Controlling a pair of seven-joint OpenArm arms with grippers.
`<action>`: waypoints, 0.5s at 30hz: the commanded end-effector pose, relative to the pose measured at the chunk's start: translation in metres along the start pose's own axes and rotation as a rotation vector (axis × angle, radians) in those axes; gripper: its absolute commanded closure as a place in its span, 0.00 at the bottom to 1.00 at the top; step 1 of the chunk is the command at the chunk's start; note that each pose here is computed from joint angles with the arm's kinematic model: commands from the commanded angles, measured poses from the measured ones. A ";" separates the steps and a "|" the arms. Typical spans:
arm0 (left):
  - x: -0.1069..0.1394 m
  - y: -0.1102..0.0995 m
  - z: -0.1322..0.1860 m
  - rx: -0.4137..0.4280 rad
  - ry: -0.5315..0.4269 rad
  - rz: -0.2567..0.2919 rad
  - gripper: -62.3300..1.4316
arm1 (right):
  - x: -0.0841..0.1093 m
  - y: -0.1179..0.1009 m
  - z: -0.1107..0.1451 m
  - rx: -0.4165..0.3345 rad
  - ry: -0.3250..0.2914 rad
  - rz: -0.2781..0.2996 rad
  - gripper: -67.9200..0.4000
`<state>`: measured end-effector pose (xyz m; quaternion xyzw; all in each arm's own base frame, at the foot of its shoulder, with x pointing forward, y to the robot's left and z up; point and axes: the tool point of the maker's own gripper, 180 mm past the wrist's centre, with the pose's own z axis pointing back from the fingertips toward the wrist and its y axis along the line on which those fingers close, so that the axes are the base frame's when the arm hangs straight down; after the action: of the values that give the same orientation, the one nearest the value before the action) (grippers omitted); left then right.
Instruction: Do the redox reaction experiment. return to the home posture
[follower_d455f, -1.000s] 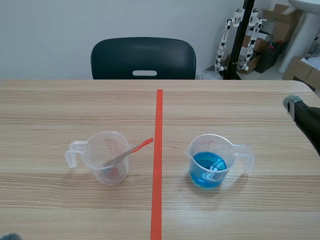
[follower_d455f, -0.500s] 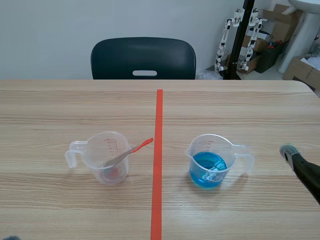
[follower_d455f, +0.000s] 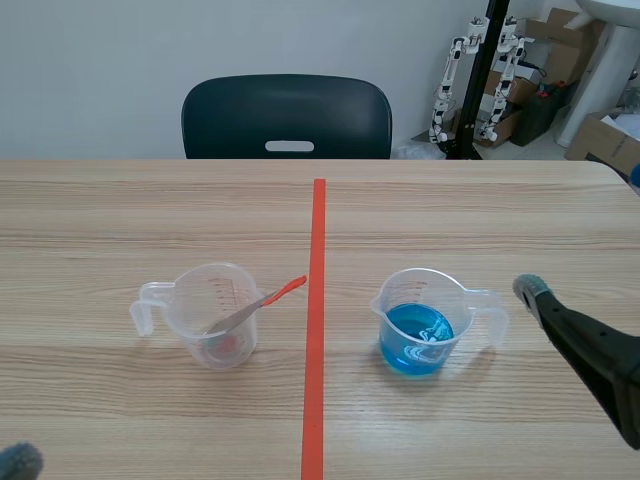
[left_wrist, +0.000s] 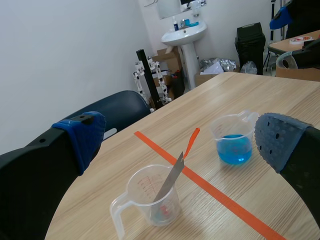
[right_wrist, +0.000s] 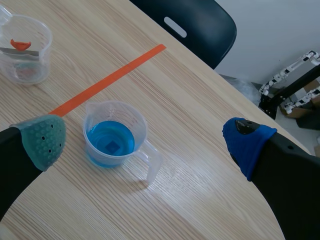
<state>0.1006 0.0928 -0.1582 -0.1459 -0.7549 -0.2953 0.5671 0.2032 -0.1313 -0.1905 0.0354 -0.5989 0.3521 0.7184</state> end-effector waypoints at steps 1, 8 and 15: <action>0.005 0.002 -0.002 0.010 -0.018 -0.009 0.00 | 0.012 -0.002 -0.002 -0.002 -0.037 0.000 0.00; 0.000 -0.006 -0.005 -0.039 0.013 -0.050 0.00 | 0.025 0.003 -0.003 0.010 -0.048 0.011 0.00; -0.001 -0.006 -0.005 -0.038 0.014 -0.049 0.00 | 0.022 0.007 -0.004 0.041 -0.024 0.029 0.00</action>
<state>0.1003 0.0873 -0.1694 -0.1327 -0.7374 -0.3322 0.5729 0.2023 -0.1165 -0.1785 0.0456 -0.5978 0.3658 0.7118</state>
